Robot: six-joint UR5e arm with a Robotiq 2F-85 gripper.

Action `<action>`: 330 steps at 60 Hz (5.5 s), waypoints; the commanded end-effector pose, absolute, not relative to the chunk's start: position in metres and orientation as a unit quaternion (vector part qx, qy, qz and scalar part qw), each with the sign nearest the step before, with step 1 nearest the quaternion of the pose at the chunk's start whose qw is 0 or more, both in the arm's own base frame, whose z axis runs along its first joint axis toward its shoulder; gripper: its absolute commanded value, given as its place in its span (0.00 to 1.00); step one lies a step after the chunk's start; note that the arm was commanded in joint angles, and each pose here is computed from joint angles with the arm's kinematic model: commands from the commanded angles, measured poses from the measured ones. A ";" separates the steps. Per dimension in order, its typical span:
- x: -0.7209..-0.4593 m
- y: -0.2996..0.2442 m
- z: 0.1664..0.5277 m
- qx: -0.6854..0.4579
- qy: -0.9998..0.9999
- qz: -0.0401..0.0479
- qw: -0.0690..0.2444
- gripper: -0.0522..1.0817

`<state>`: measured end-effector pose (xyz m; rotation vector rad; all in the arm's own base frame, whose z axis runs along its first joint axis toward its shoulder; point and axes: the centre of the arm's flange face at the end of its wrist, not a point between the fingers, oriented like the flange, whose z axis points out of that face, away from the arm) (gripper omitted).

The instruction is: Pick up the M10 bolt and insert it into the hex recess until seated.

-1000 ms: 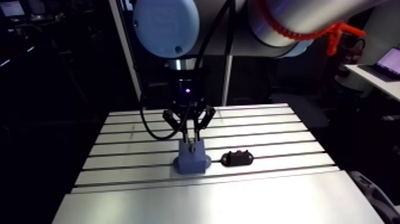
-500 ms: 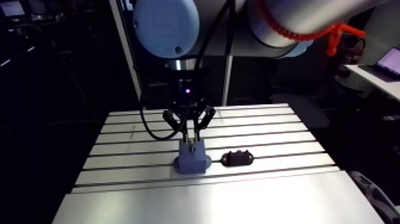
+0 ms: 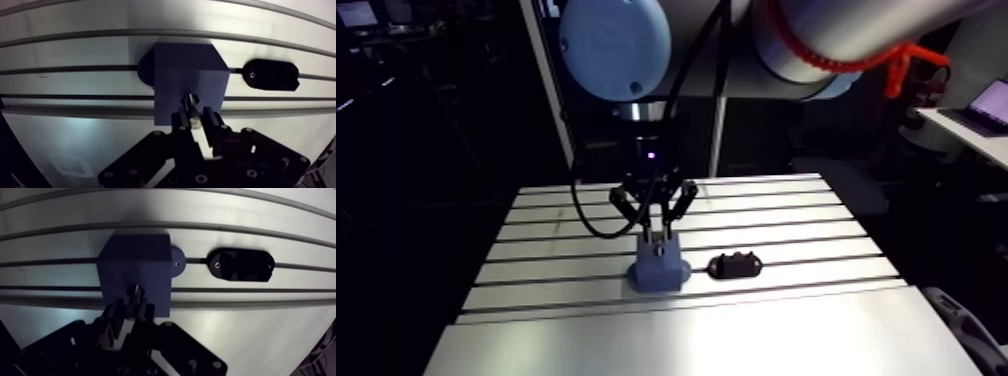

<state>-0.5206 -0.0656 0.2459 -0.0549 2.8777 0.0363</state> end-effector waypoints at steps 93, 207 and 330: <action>-0.519 -0.066 0.251 -0.024 0.993 0.017 0.115 0.09; -0.498 -0.081 0.259 -0.132 0.989 0.029 0.053 0.39; -0.503 -0.077 0.238 -0.113 0.992 0.025 0.054 0.51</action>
